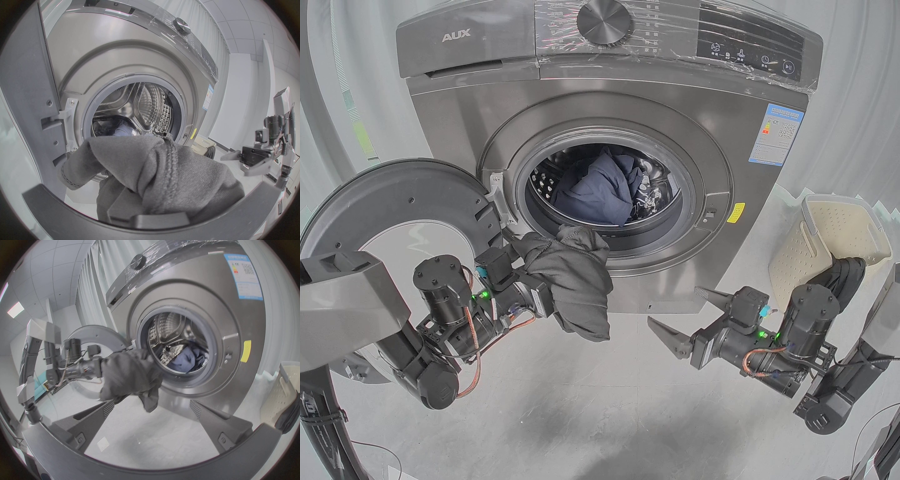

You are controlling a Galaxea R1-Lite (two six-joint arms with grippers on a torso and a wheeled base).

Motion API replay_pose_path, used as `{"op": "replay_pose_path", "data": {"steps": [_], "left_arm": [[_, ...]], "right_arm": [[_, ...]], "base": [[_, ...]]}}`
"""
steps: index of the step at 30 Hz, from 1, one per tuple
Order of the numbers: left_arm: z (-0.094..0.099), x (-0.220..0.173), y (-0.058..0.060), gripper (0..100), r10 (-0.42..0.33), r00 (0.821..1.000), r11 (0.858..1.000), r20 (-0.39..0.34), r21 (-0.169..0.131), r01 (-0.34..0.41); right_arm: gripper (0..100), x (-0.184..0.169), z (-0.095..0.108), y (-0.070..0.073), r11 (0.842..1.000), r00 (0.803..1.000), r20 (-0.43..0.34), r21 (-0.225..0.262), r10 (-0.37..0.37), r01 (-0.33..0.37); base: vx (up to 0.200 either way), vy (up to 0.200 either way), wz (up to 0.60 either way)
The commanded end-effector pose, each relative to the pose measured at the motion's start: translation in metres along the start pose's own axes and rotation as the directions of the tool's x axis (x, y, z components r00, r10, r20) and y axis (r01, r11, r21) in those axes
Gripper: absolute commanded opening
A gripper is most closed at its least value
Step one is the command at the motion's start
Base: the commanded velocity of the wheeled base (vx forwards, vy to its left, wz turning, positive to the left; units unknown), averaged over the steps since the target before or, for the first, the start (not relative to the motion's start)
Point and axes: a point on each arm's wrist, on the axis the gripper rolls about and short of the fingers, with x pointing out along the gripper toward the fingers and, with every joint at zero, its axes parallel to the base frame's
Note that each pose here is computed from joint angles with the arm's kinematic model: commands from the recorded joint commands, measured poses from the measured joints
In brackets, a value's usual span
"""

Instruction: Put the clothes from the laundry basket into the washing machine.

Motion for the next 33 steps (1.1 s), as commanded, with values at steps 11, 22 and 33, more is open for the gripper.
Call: {"op": "replay_pose_path", "data": {"steps": [11,22,33], "left_arm": [[0.006,-0.011,-0.007,0,-0.007,1.000,1.000,-0.007,0.020,0.007],[-0.001,-0.011,-0.008,0,-0.012,0.999,1.000,-0.031,0.020,0.013],[-0.002,-0.011,-0.014,0,-0.029,0.999,0.999,-0.033,0.019,0.030]], "right_arm": [[100,0.009,-0.014,-0.021,0.997,0.997,-0.002,0.000,-0.074,0.074],[100,0.011,-0.020,-0.015,0.998,0.998,-0.024,0.006,-0.056,0.056],[100,0.009,-0.020,-0.009,0.999,0.999,-0.027,0.009,-0.036,0.037]], "base": [[0.000,0.000,0.00],[0.091,0.000,0.00],[0.200,0.000,0.00]]}}
